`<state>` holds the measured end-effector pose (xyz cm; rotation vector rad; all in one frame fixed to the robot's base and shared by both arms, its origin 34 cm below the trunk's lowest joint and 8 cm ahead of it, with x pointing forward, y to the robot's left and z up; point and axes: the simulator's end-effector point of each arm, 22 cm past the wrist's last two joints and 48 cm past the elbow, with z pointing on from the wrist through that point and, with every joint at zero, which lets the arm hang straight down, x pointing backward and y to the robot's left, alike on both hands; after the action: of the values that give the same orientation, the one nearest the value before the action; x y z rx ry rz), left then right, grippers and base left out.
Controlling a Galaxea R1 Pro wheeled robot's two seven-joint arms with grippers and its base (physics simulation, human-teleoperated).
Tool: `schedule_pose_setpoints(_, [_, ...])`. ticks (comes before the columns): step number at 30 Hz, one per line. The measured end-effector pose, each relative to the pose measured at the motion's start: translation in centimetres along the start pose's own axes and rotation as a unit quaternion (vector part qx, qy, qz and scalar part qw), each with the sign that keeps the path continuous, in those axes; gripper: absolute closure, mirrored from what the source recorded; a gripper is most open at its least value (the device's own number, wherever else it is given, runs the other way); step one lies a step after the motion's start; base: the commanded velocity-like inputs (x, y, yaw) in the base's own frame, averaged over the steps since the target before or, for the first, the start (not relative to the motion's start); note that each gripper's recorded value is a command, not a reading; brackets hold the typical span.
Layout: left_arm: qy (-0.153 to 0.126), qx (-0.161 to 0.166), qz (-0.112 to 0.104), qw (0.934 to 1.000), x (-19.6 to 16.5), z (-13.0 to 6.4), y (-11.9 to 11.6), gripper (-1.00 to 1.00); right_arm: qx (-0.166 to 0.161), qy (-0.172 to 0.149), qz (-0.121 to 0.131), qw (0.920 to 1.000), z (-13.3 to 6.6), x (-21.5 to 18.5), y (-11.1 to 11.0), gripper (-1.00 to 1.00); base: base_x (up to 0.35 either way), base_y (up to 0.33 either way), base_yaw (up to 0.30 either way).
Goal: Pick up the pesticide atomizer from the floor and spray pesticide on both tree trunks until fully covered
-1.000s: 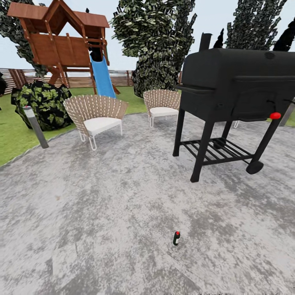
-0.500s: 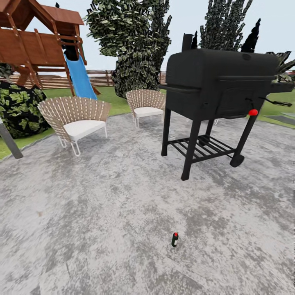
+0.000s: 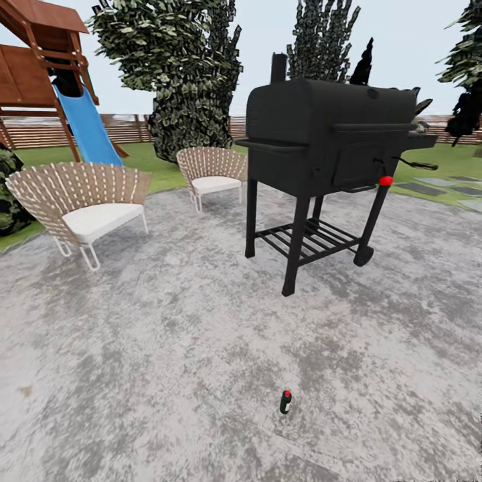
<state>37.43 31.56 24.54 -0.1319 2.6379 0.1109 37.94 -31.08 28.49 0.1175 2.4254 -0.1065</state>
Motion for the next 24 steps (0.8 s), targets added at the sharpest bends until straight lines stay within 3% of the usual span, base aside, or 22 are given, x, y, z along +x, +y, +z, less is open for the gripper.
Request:
schedule_pose_setpoints(6, [0.001,0.0,0.0,1.0,0.04,0.01,0.0,-1.0,0.0,0.0,0.0,1.0,0.01,0.0,0.0,-1.0,0.062,0.135,-0.286])
schedule_pose_setpoints(24, [0.001,0.0,0.0,1.0,0.06,0.01,0.03,-1.0,0.0,0.0,0.0,1.0,0.01,0.01,0.0,-1.0,0.002,0.005,-0.286])
